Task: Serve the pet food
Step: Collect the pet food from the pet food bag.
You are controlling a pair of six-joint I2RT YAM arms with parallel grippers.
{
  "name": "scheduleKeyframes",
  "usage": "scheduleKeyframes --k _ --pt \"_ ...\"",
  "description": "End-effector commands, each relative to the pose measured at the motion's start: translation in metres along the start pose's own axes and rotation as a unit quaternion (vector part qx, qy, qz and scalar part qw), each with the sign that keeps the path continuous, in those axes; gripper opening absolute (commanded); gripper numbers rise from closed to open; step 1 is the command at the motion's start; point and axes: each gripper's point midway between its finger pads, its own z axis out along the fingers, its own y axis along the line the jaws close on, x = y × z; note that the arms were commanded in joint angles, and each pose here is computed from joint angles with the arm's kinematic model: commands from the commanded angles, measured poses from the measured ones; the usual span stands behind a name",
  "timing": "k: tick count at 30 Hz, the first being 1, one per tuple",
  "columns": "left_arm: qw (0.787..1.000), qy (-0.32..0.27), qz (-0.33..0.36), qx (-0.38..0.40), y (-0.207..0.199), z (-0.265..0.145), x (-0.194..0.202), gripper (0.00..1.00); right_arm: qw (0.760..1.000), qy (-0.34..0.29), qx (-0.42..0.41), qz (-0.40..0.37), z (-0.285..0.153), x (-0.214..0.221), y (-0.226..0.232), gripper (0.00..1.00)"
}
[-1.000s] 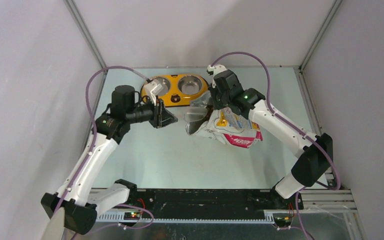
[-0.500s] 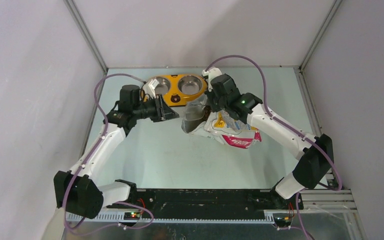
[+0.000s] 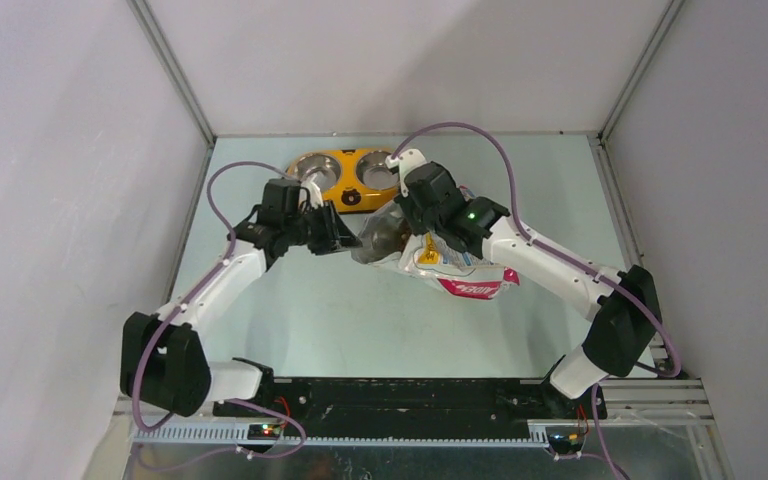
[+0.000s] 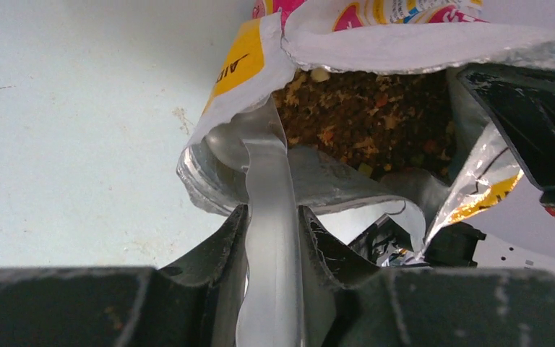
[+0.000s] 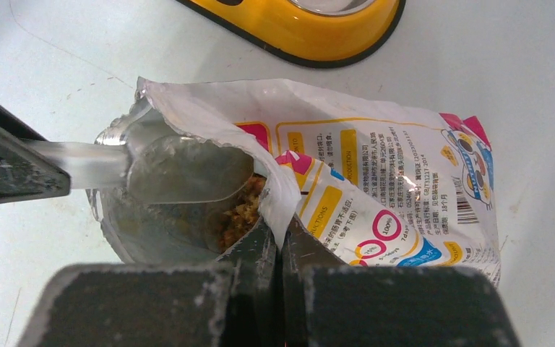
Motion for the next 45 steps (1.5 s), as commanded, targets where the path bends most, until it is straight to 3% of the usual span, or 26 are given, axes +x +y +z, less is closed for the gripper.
scheduleKeyframes --k 1,9,18,28,45 --pt "0.999 -0.017 0.006 -0.039 0.009 0.014 -0.014 0.0 0.999 -0.034 0.027 -0.003 0.004 -0.015 -0.011 0.0" --pt "0.999 0.041 -0.007 -0.013 0.011 0.051 0.0 0.0 0.999 -0.027 0.016 -0.011 0.003 -0.003 -0.009 0.0" --pt "0.99 0.1 -0.002 0.098 -0.019 0.078 0.02 0.0 1.0 -0.019 0.007 0.01 0.0 0.004 -0.029 0.0" --pt "0.971 0.064 0.024 0.227 -0.061 0.065 0.014 0.0 0.999 0.015 0.03 0.017 0.001 0.026 -0.066 0.0" --pt "0.938 -0.012 0.047 0.343 -0.115 -0.002 -0.007 0.0 0.999 0.034 0.018 0.002 -0.005 0.048 -0.079 0.0"
